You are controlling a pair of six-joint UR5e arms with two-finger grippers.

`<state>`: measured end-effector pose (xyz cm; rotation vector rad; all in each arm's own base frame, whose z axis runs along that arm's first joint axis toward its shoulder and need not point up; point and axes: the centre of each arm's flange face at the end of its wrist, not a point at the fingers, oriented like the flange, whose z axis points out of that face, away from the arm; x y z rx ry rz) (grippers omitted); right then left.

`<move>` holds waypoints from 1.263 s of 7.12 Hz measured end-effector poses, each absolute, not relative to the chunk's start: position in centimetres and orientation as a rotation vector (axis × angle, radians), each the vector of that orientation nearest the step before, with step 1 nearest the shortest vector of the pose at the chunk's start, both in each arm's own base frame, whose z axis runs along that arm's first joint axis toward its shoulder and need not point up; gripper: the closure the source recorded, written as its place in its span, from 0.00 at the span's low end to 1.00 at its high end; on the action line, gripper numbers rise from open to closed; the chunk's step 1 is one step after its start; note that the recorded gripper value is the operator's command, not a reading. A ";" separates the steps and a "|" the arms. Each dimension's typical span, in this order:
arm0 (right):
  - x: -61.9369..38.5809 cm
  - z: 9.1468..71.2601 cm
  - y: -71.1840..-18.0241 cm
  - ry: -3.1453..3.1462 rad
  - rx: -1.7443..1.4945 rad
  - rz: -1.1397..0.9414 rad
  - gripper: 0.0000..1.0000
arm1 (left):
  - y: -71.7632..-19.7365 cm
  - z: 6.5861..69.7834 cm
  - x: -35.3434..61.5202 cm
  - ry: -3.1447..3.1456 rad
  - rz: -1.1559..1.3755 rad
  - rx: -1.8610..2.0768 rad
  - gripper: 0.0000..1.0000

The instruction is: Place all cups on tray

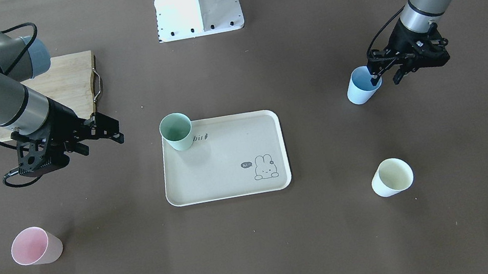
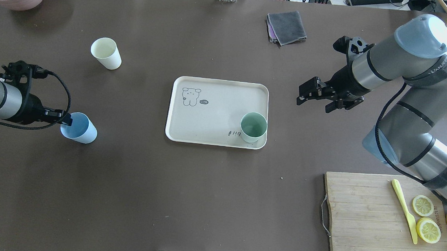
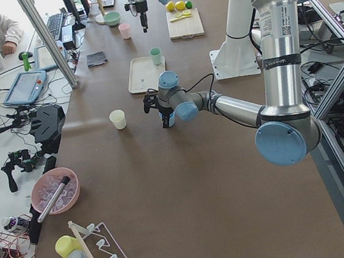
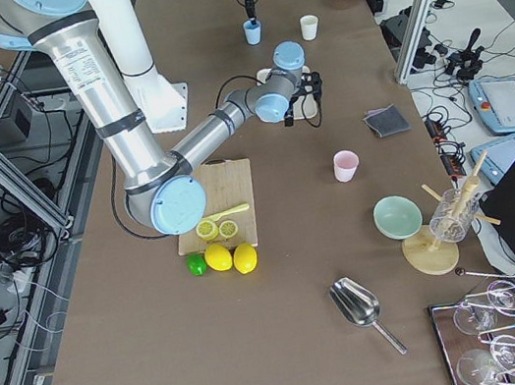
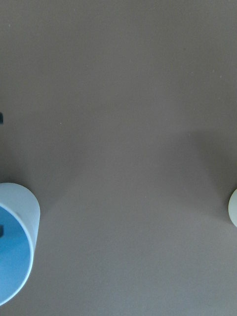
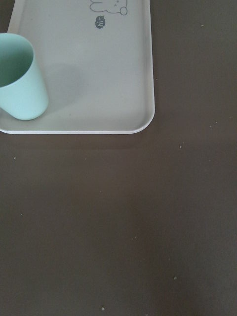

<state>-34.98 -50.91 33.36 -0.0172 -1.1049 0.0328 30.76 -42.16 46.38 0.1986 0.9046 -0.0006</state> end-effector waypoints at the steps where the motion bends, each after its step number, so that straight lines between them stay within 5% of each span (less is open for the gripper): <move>1: -34.6 33.5 -51.0 -1.104 -0.020 0.038 0.06 | -42.3 46.1 31.2 0.909 0.004 0.199 1.00; 3: -33.0 34.2 -52.1 -1.098 -0.025 0.069 0.11 | -42.8 44.3 32.2 0.937 0.000 0.202 1.00; 9: -22.2 45.5 -61.5 -0.880 0.028 0.085 0.21 | -46.2 23.9 45.7 1.001 -0.114 0.176 1.00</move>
